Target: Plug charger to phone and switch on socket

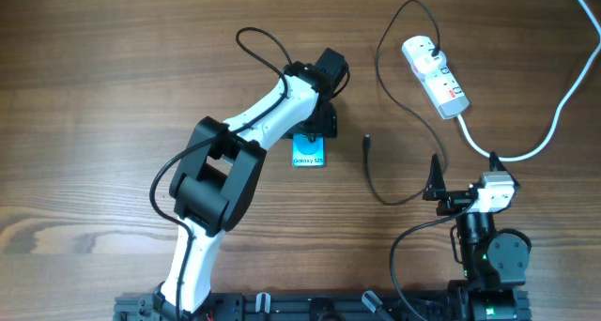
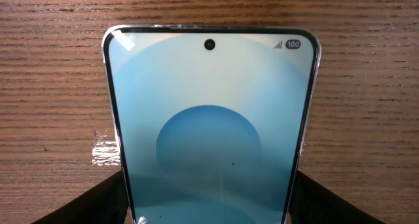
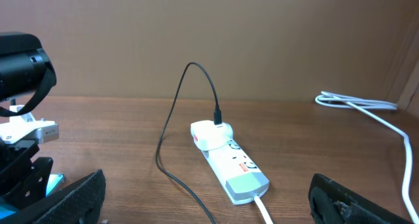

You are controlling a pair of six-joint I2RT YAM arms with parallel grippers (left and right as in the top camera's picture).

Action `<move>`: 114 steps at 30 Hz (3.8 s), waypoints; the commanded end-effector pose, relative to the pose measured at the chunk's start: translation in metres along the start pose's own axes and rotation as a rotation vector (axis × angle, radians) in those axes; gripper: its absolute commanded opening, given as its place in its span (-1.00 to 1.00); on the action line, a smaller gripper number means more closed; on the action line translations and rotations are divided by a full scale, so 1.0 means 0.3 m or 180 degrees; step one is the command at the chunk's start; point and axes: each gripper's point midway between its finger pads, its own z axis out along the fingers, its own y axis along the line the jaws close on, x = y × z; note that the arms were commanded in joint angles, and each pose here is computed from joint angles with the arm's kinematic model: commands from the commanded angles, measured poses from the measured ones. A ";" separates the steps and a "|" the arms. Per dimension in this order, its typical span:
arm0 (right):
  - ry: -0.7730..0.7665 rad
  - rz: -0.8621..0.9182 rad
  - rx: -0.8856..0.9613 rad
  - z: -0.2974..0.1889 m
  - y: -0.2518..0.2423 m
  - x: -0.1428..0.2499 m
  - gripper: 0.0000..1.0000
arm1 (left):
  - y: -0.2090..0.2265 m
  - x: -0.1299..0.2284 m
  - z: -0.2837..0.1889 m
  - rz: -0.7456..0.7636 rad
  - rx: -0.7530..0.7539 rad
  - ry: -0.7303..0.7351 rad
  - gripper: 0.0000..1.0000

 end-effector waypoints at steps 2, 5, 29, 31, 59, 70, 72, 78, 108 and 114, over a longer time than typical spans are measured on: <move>-0.0023 -0.0008 0.0003 0.000 -0.002 -0.004 0.99 | 0.049 0.043 0.091 0.0004 -0.0199 0.0207 0.51; -0.0023 -0.0007 0.0003 0.000 -0.002 -0.004 0.99 | 0.046 0.044 0.090 0.0002 -0.0183 0.0215 0.49; -0.0023 -0.0008 0.0003 0.000 -0.002 -0.004 0.99 | 0.043 0.056 0.068 -0.0001 -0.0148 0.0260 0.45; -0.0023 -0.0007 0.0003 0.000 -0.002 -0.004 1.00 | 0.044 0.058 0.068 -0.0001 -0.0155 0.0270 0.44; -0.0023 -0.0008 0.0003 0.000 -0.002 -0.004 0.99 | 0.019 0.067 0.024 -0.0044 0.0021 0.0440 0.44; -0.0023 -0.0008 0.0003 0.000 -0.002 -0.004 0.99 | 0.051 0.054 0.013 -0.0371 0.0454 0.0744 0.37; -0.0023 -0.0008 0.0003 0.000 -0.002 -0.004 0.99 | 0.060 0.047 0.009 -0.0450 0.0552 0.0799 0.36; -0.0023 -0.0007 0.0003 0.000 -0.002 -0.004 0.99 | 0.072 0.034 -0.014 -0.0679 0.0927 0.0996 0.36; -0.0023 -0.0008 0.0003 0.000 -0.002 -0.004 0.99 | 0.108 0.041 0.027 -0.0536 -0.0030 0.0525 0.42; -0.0023 -0.0008 0.0003 0.000 -0.002 -0.004 0.99 | 0.069 0.048 0.053 -0.0350 -0.0154 0.0320 0.50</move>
